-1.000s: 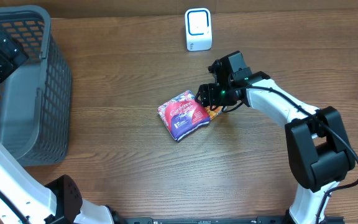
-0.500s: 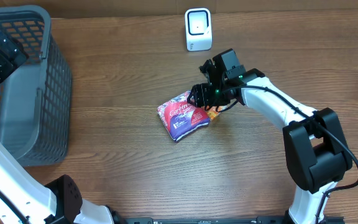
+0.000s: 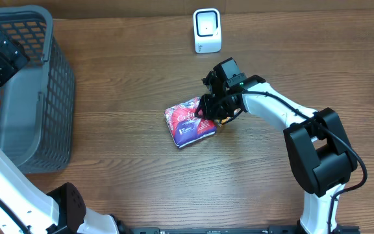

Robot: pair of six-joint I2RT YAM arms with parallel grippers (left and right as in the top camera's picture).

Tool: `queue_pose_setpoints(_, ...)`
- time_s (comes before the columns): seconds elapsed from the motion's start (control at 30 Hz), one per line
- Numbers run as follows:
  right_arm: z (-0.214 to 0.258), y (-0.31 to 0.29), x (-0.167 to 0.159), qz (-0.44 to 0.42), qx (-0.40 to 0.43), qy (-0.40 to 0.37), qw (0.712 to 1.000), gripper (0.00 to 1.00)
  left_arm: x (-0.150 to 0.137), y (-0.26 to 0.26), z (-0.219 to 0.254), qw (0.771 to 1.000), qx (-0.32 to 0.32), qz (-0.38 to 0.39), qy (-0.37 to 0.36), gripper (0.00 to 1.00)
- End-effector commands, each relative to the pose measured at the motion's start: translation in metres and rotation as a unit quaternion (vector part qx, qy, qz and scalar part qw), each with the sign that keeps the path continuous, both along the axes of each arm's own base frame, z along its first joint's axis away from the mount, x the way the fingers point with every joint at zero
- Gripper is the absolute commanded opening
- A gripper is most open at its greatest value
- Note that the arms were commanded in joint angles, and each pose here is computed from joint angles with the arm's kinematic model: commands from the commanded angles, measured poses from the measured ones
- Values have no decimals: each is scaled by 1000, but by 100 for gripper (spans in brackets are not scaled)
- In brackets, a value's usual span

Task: Scan the item barcode
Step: 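Lower the right gripper and grasp the pink Carefree pack, then lift the Carefree pack and hold it in front of the scanner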

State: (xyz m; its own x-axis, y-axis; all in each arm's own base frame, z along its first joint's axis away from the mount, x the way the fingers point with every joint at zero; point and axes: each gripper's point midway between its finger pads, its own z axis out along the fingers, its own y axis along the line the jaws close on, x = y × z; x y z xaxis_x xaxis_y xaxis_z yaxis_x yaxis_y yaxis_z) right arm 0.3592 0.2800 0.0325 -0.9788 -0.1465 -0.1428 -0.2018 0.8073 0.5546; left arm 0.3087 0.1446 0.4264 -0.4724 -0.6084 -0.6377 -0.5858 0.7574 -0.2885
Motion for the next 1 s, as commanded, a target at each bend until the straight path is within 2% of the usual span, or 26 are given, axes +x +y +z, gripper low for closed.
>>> queue_pose_setpoints(0.0,7,-8,10,-32,-2,15,999,14,-1,2,-1,1000,-3,9,0,100)
queue_pose_setpoints(0.2,65,-20,27,-50,44,37,997,5,-1,2,-1,1000,-3,9,0,100)
queue_pose_setpoints(0.4,126,-25,39,-44,194,79,977,4,-1,2,-1,1000,-3,9,0,100)
queue_pose_setpoints(0.53,157,-40,39,-40,292,118,948,4,-1,2,-1,1000,-3,9,0,100)
queue_pose_setpoints(0.73,217,-59,29,4,451,160,878,4,-1,2,-1,1000,-3,9,0,100)
queue_pose_setpoints(0.97,220,-59,27,4,458,169,873,3,-1,2,-1,1000,-3,9,0,100)
